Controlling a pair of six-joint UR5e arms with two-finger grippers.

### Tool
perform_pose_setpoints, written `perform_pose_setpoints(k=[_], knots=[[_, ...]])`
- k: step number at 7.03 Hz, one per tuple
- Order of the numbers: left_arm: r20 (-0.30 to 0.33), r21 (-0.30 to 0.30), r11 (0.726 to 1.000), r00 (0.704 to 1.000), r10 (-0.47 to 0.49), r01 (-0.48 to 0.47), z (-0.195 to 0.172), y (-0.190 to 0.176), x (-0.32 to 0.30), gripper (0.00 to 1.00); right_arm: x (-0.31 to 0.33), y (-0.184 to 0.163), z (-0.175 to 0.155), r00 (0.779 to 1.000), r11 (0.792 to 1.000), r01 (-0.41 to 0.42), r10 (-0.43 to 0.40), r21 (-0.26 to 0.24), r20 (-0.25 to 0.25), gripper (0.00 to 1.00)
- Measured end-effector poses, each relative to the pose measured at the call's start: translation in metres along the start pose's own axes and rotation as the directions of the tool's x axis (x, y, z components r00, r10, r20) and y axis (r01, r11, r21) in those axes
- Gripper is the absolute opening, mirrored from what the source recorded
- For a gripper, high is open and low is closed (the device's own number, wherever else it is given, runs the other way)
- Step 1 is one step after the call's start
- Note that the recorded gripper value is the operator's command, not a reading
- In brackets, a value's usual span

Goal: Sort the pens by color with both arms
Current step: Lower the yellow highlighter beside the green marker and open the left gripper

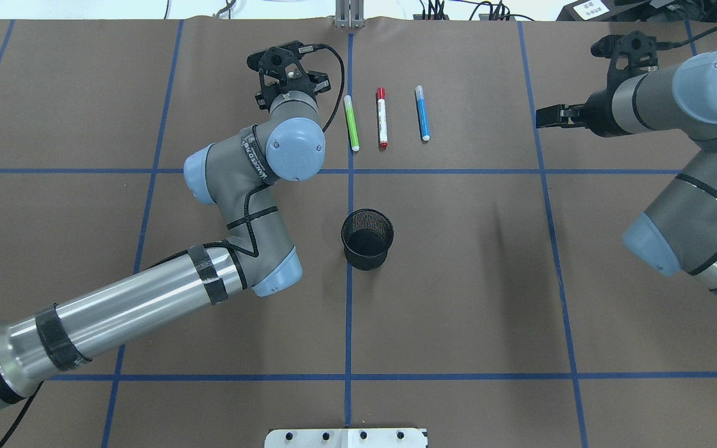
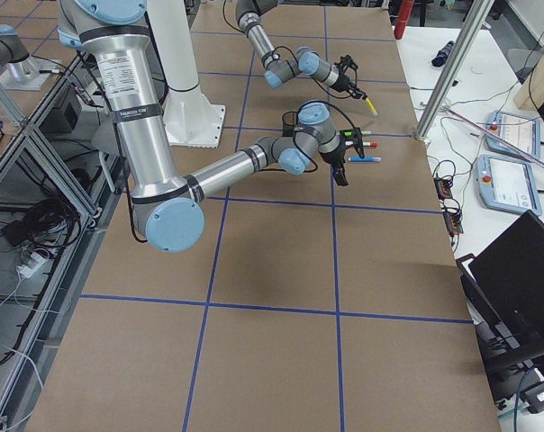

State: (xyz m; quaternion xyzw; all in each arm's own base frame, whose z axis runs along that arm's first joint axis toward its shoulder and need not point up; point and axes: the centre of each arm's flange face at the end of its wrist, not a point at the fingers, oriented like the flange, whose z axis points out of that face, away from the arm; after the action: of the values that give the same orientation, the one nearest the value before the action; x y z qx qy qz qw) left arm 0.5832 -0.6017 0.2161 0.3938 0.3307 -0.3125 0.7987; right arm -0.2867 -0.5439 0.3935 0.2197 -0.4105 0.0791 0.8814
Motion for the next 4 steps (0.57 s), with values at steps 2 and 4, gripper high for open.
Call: perform_pose_setpoints(k=[2,4], knots=[[-0.005,-0.013,1.000,1.000,0.007,-0.007,-0.003,0.006,0.001,0.99,0.001,0.001,0.002,1.000,1.000,-0.001,0.001,-0.003,-0.003,0.99],[-0.048,-0.043,0.997,0.997,0.066,-0.068,-0.020,0.000,0.002,0.99,0.001,0.003,0.003,1.000,1.000,-0.001,0.001,-0.007,-0.005,0.99]])
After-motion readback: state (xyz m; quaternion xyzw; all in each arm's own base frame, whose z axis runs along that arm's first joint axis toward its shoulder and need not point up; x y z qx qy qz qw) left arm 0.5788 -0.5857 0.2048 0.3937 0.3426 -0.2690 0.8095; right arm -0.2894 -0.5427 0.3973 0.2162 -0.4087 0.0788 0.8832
